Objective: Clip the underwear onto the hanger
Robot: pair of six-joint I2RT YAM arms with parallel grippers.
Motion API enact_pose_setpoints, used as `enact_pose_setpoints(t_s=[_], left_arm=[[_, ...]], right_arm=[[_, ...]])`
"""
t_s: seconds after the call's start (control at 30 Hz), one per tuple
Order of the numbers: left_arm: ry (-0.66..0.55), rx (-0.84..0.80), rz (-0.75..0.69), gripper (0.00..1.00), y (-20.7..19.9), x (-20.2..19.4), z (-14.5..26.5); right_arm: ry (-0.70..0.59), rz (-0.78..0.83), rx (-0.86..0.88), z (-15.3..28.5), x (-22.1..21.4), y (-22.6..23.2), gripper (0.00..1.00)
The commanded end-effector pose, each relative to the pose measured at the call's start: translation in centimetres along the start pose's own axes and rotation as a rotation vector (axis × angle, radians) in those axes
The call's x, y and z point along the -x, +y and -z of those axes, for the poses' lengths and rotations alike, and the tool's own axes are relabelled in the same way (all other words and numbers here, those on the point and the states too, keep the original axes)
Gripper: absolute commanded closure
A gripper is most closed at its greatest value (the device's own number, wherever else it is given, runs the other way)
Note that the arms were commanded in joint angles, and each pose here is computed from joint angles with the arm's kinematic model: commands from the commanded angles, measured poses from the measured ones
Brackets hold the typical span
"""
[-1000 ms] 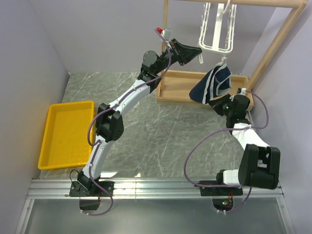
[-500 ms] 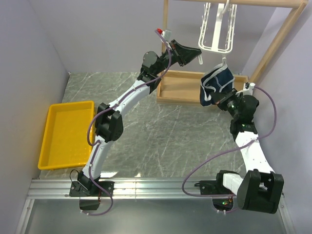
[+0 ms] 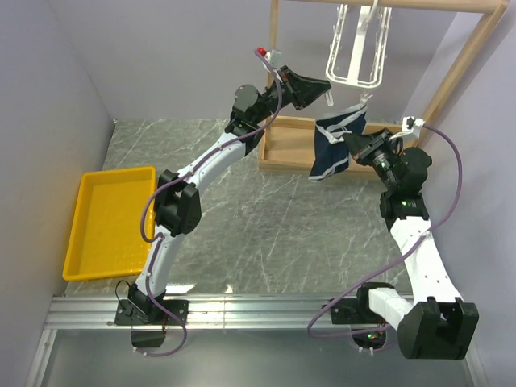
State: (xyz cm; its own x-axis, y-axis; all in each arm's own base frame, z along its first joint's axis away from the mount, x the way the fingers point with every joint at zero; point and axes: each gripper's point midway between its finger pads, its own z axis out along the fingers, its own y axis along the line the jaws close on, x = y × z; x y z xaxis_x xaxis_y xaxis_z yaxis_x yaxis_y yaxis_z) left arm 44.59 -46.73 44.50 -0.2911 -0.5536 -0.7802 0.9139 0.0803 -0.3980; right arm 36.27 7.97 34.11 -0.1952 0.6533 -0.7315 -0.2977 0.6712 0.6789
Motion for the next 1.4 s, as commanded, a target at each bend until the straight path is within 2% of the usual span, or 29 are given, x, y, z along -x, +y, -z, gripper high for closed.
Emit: enact_pose_setpoints(t_s=[0.0, 0.47, 1.37], left_arm=[[0.034, -0.058, -0.03, 1.0, -2.9, 1.2, 0.1], [0.052, -0.133, -0.006, 1.0, -4.0, 0.4, 0.6], [0.092, -0.294, -0.002, 1.0, -6.3, -1.2, 1.3]], right_arm=[[-0.096, 0.034, 0.047, -1.0, 3.3, 2.2, 1.0], [-0.133, 0.002, 0.061, -3.0, 5.3, 3.0, 1.0], [-0.118, -0.058, 0.093, -5.3, 5.7, 5.1, 1.0]])
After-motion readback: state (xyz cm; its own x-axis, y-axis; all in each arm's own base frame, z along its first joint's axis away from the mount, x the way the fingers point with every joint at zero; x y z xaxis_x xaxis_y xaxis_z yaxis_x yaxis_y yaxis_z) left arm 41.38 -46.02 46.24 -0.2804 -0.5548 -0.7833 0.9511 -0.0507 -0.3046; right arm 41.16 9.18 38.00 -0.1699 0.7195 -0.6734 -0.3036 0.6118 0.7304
